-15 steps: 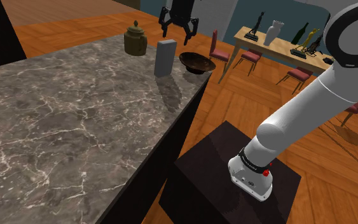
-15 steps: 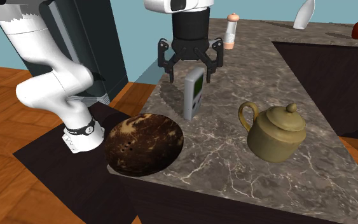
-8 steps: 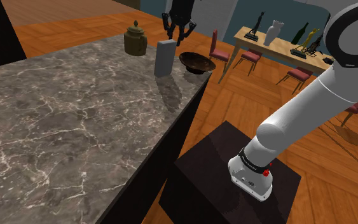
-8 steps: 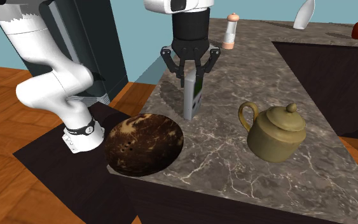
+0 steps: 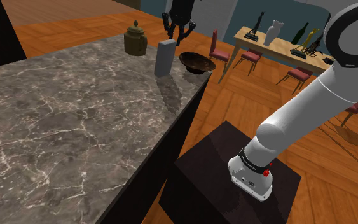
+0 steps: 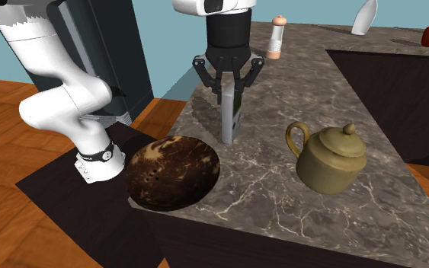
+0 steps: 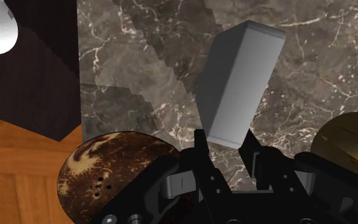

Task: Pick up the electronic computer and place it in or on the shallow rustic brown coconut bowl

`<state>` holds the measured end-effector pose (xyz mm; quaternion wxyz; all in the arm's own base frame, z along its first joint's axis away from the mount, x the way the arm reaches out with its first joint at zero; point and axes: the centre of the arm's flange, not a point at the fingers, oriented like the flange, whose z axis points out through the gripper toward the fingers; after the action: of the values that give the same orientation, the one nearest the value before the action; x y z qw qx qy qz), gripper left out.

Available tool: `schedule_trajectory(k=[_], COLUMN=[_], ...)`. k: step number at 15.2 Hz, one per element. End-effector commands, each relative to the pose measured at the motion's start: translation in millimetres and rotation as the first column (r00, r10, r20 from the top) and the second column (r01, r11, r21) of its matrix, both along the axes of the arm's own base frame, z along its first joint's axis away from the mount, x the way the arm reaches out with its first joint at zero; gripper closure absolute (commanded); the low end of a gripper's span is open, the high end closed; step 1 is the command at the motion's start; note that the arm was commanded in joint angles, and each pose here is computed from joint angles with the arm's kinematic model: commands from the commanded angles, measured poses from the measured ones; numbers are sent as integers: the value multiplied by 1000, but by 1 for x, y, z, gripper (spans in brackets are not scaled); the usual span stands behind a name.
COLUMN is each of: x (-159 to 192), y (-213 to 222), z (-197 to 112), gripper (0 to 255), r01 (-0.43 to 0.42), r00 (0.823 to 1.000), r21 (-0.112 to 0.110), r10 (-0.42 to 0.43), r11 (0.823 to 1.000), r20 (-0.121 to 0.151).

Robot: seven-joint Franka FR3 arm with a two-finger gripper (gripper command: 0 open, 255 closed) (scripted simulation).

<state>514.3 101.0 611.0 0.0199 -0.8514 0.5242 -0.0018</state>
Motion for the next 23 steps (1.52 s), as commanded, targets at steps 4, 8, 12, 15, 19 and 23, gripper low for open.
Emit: schedule_trajectory(k=[4, 8, 12, 15, 19, 23], x=[0, 0, 0, 0, 0, 0], y=[0, 0, 0, 0, 0, 0], z=[20, 41, 62, 78, 99, 119], gripper=[255, 255, 255, 255, 255, 255], r01=[-1, -1, -1, -1, -1, -1], r00=[1000, 1000, 1000, 1000, 1000, 1000], r21=[0, 0, 0, 0, 0, 0], r10=[1, 1, 1, 1, 1, 1], r11=[1000, 1000, 1000, 1000, 1000, 1000], r20=[-3, -3, -3, -3, -3, -3])
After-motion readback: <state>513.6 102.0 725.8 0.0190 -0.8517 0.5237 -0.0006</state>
